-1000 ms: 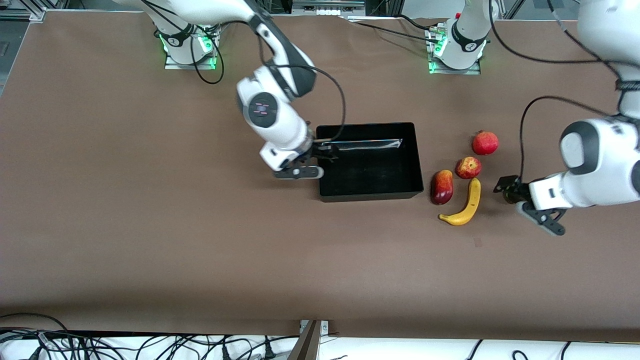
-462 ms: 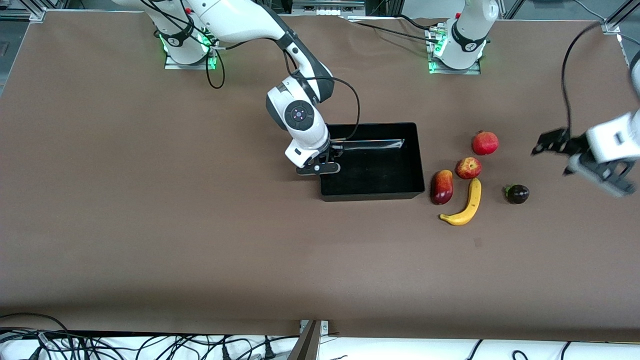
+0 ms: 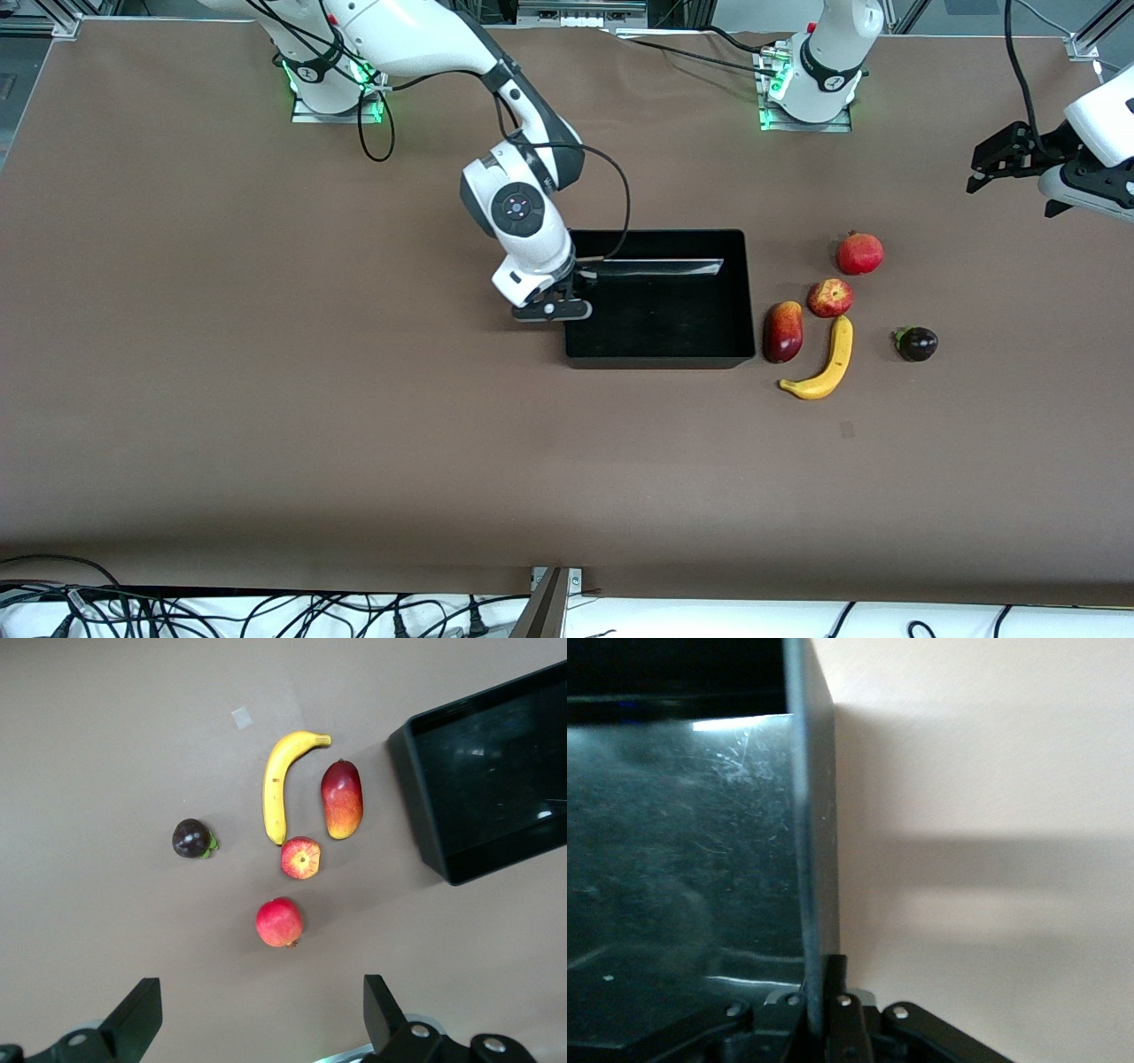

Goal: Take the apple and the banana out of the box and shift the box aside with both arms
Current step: 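Drag the empty black box away from the fruit with the right gripper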

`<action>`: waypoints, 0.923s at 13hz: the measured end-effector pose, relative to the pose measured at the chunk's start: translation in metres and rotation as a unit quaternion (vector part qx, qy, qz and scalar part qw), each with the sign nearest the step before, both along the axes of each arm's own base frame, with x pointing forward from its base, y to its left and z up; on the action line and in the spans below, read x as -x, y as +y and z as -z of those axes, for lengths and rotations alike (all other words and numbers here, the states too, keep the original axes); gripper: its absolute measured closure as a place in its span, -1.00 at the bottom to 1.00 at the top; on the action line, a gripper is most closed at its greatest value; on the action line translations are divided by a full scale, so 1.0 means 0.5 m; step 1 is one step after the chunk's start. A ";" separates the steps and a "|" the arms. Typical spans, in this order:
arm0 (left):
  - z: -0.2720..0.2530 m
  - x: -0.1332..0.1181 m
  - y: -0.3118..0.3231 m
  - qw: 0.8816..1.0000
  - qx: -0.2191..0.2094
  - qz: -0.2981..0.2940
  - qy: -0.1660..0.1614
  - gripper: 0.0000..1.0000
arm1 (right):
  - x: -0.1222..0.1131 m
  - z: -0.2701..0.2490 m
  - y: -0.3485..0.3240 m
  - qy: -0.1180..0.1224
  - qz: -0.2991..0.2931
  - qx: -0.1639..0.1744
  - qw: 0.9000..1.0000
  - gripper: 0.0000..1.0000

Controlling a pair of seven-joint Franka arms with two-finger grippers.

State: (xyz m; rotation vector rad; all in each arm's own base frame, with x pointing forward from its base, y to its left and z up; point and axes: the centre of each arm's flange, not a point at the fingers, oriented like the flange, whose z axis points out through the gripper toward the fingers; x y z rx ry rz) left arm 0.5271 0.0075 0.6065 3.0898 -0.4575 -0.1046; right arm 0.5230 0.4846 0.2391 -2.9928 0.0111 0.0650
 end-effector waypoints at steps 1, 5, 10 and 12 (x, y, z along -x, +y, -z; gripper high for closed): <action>0.008 -0.001 0.000 1.000 -0.001 -0.010 0.004 -1.00 | -0.028 -0.021 -0.036 0.001 -0.001 0.009 1.000 0.93; 0.019 -0.002 0.000 0.999 -0.002 -0.033 0.010 -1.00 | -0.141 -0.132 -0.242 0.033 -0.002 0.033 0.999 0.93; 0.018 0.000 -0.003 0.999 -0.003 -0.035 0.010 -1.00 | -0.254 -0.136 -0.646 0.090 -0.037 0.072 0.993 0.93; 0.017 0.000 -0.012 0.999 -0.004 -0.035 0.010 -1.00 | -0.271 -0.144 -0.782 0.100 -0.045 0.070 0.991 0.93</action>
